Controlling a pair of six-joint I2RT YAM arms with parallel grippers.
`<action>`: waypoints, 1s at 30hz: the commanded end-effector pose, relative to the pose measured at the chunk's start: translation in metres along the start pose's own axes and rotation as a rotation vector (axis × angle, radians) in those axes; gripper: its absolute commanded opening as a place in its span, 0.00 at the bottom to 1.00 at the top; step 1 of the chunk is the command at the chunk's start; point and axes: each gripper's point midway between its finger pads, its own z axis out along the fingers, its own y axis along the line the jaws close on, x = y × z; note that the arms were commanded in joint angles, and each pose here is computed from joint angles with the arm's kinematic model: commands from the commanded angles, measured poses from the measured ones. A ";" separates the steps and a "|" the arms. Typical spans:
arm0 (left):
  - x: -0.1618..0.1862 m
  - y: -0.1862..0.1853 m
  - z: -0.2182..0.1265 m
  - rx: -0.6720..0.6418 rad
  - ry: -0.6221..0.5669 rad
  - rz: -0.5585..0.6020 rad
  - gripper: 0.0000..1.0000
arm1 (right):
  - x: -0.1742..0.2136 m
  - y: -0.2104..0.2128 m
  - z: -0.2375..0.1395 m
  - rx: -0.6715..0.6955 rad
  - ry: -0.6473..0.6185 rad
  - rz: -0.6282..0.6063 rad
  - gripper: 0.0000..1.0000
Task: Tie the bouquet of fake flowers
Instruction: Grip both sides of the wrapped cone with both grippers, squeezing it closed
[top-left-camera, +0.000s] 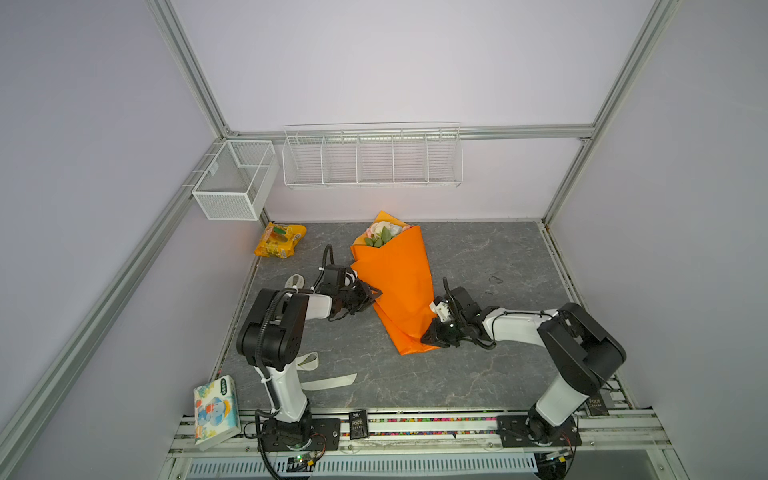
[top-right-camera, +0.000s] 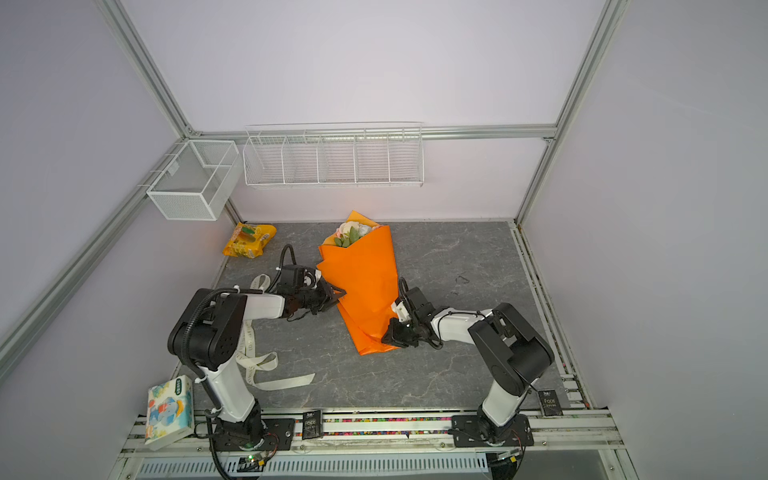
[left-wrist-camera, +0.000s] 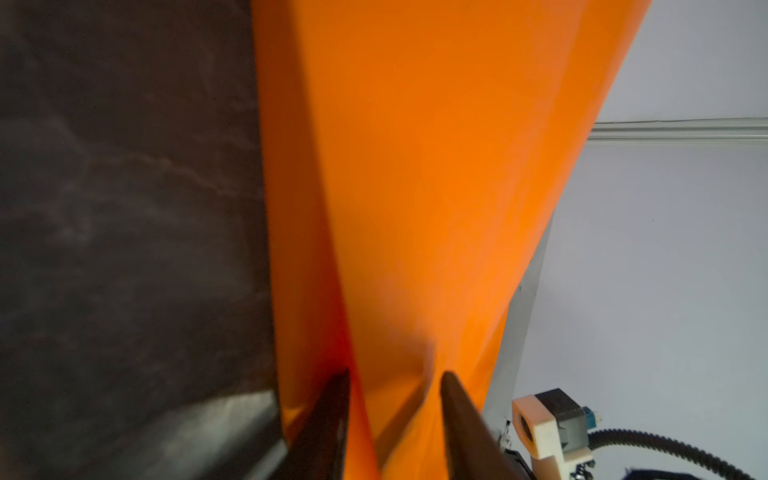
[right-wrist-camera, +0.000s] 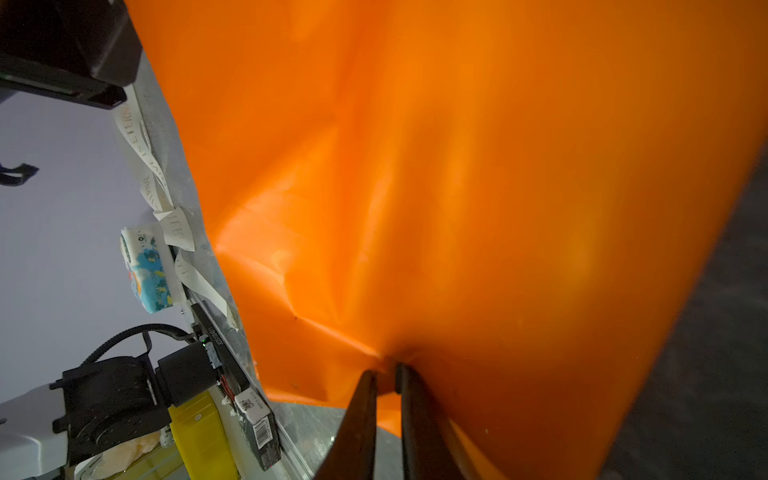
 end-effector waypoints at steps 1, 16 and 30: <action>-0.008 -0.017 -0.023 -0.031 -0.053 0.041 0.55 | -0.009 0.026 -0.021 -0.016 -0.029 -0.056 0.22; -0.009 -0.006 -0.020 -0.070 -0.060 -0.037 0.85 | -0.140 0.003 -0.076 0.058 -0.241 -0.067 0.57; -0.022 0.001 0.018 -0.013 -0.003 -0.062 0.44 | -0.189 -0.023 -0.014 -0.024 -0.158 -0.025 0.63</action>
